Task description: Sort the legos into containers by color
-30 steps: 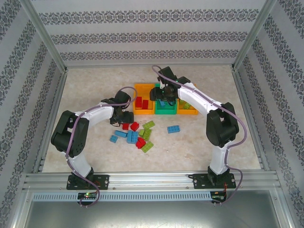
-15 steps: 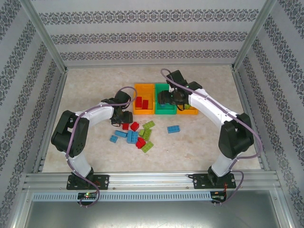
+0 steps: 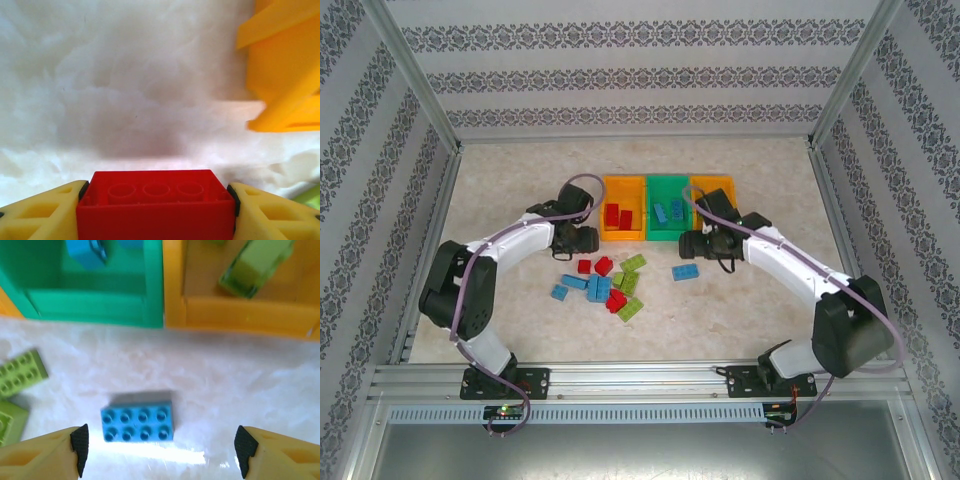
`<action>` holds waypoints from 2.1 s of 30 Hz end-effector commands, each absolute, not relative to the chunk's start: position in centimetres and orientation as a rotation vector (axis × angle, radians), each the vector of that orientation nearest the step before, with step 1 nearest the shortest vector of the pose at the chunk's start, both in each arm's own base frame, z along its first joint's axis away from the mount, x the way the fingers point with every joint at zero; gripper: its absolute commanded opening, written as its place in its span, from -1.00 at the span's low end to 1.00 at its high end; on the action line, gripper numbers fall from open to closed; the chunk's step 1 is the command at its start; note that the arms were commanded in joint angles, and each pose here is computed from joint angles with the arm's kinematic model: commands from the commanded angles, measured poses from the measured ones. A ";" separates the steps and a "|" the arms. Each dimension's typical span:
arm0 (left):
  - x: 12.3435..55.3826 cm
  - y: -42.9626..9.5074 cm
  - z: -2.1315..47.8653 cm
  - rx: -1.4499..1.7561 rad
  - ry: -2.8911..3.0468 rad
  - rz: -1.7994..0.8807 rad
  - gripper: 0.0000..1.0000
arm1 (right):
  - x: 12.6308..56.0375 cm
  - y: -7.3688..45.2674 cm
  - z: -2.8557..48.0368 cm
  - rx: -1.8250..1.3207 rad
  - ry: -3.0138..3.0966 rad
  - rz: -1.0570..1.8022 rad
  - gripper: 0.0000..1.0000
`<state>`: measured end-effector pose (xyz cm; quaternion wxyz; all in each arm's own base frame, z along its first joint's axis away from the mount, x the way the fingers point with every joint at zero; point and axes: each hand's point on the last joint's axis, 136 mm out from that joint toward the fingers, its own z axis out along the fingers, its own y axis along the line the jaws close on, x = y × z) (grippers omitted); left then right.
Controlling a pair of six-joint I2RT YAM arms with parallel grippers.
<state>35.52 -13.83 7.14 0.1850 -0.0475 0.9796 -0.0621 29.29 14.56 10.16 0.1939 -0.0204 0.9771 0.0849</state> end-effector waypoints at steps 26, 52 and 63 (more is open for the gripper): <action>45.9 -23.3 13.5 -0.043 2.629 -0.525 0.39 | 27.2 17.2 1.5 -0.122 2.861 0.159 0.67; 38.4 -17.6 13.8 -0.055 2.610 -0.333 0.99 | 32.0 18.6 10.9 -0.141 2.652 0.263 -0.09; 33.9 -17.0 10.6 -0.070 2.695 -0.386 0.99 | 41.0 19.4 11.7 -0.158 2.666 0.237 -0.09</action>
